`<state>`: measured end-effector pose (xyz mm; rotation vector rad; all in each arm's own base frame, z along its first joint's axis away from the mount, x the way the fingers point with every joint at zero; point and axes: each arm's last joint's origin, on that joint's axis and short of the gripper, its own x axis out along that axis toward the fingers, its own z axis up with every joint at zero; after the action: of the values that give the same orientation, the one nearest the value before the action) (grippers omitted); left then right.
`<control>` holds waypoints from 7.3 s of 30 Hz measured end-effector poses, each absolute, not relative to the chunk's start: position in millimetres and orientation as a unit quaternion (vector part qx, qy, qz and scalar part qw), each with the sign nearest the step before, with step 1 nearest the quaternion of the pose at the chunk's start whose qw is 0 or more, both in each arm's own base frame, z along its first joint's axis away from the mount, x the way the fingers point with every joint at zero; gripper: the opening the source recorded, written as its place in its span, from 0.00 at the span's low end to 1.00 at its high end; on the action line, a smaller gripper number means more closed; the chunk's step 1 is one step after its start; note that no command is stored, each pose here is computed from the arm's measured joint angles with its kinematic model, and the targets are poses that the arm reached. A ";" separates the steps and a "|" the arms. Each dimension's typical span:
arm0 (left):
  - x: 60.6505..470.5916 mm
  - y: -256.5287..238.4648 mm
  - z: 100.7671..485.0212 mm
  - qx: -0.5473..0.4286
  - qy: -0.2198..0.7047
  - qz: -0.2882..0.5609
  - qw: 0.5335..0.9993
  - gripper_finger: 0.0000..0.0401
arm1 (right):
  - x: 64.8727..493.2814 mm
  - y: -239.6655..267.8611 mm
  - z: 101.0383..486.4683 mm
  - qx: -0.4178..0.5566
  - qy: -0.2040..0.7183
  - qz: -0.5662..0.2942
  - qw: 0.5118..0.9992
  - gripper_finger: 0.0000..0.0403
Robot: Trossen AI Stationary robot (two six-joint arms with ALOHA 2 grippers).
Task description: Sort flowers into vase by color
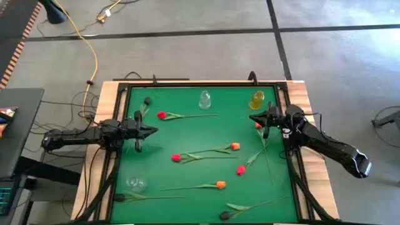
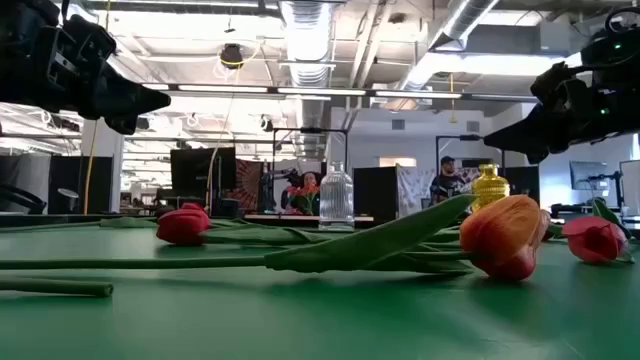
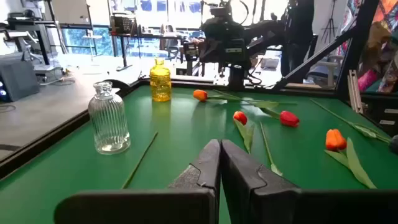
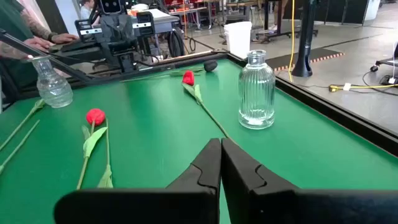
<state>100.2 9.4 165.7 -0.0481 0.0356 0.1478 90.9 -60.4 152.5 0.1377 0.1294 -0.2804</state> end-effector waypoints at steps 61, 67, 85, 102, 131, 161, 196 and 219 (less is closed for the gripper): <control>100.2 9.4 165.6 -0.024 0.018 0.074 0.997 0.00 | 90.9 -60.4 152.4 0.068 0.064 -0.139 0.986 0.09; 100.2 9.4 165.6 -0.024 0.018 0.074 0.997 0.00 | 90.9 -60.4 152.4 0.069 0.065 -0.139 0.986 0.09; 99.9 11.2 166.5 -0.359 -0.024 0.103 0.928 0.00 | 90.9 -60.4 152.4 0.068 0.065 -0.139 0.986 0.09; 97.2 18.3 180.9 -0.300 -0.127 0.204 0.923 0.00 | 92.3 -59.5 176.1 0.093 0.001 -0.131 0.987 0.09; 168.3 68.0 285.8 -0.034 0.075 0.214 0.973 0.41 | 132.9 -21.9 291.4 0.072 0.409 0.043 0.909 0.14; 267.6 82.3 281.5 -0.056 0.163 0.113 0.979 0.41 | 193.0 38.0 181.4 -0.069 0.716 0.166 0.675 0.46; 267.9 79.6 281.0 -0.082 0.164 0.094 0.978 0.41 | 214.3 43.4 155.9 -0.089 0.737 0.144 0.655 0.07; 266.9 83.7 281.3 -0.047 0.165 0.158 0.972 0.41 | 180.2 -20.4 352.1 -0.081 0.061 -0.074 0.992 0.08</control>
<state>266.9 83.7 281.3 -0.0952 0.3321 0.3196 180.2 -20.4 352.1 -0.1617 0.1229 -0.1481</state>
